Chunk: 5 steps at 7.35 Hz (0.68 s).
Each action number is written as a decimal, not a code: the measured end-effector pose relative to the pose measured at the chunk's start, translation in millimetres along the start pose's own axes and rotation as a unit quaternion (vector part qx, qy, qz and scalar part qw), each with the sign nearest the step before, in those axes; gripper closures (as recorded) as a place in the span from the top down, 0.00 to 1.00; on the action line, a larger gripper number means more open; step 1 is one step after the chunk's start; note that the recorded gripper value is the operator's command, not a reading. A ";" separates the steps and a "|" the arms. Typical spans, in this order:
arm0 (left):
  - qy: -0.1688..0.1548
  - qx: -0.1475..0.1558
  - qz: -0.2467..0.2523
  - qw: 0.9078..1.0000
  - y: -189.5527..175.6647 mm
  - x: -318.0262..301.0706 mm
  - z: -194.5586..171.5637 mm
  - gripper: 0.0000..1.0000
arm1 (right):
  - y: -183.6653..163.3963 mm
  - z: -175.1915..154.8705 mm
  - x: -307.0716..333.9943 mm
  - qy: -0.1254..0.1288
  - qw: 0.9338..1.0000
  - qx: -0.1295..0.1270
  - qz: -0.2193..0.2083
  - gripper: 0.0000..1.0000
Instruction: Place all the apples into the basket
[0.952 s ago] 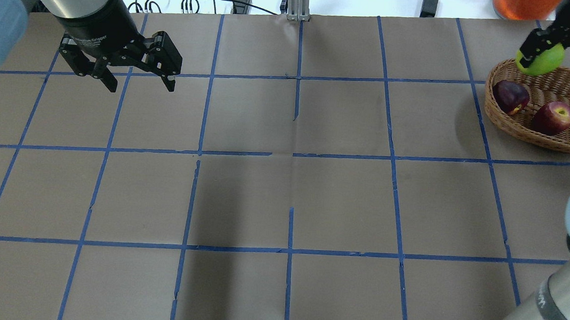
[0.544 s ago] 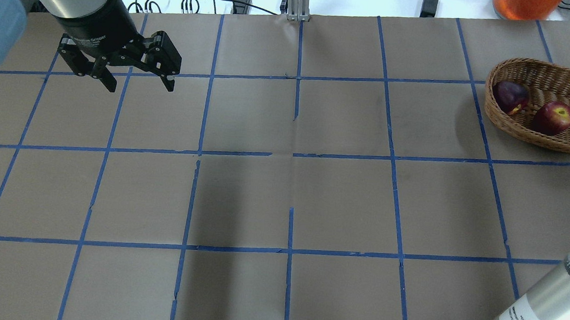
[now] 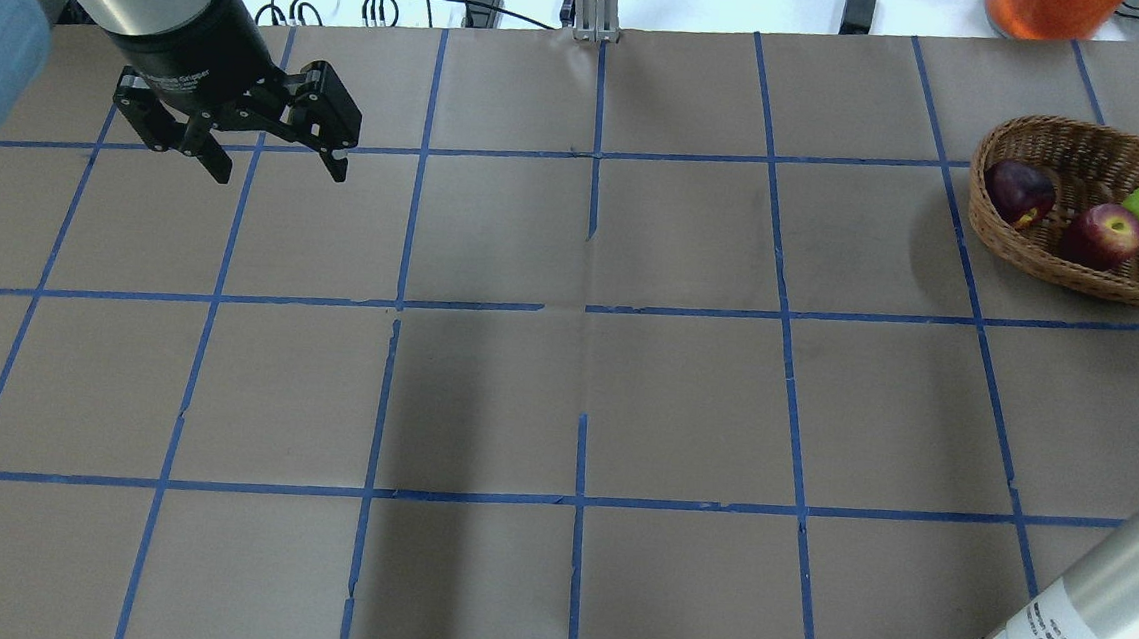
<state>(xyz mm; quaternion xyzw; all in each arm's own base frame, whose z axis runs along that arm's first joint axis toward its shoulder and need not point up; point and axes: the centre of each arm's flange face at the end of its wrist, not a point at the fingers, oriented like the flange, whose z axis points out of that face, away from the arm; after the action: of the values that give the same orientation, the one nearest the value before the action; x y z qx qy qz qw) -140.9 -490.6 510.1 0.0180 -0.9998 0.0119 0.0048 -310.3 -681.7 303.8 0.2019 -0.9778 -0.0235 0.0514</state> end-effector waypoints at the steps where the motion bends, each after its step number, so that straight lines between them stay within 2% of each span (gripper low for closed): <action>1: 0.000 0.000 0.000 1.000 0.0 -0.1 -0.2 1.00 | -22.9 -47.9 -41.4 -0.003 1.000 -0.013 0.020 1.00; 3: 0.000 0.001 -0.001 1.000 -0.3 -0.5 -0.6 1.00 | -77.2 -145.5 -194.4 -0.018 0.996 -0.038 0.076 1.00; 4: 0.000 0.001 -0.001 1.000 -0.3 -0.6 -0.5 1.00 | -98.9 -180.6 -285.0 -0.016 0.994 -0.044 0.094 1.00; 5: 0.000 0.001 -0.001 1.000 -0.4 -0.6 -0.5 1.00 | -111.1 -203.5 -370.1 -0.018 0.995 -0.049 0.091 1.00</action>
<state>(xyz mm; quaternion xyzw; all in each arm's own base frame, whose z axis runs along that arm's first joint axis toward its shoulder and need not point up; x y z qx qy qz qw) -140.3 -491.0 510.6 0.0187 -0.9997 0.0124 0.0048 93.7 -641.8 465.0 0.1093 -0.9905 -0.0698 0.0454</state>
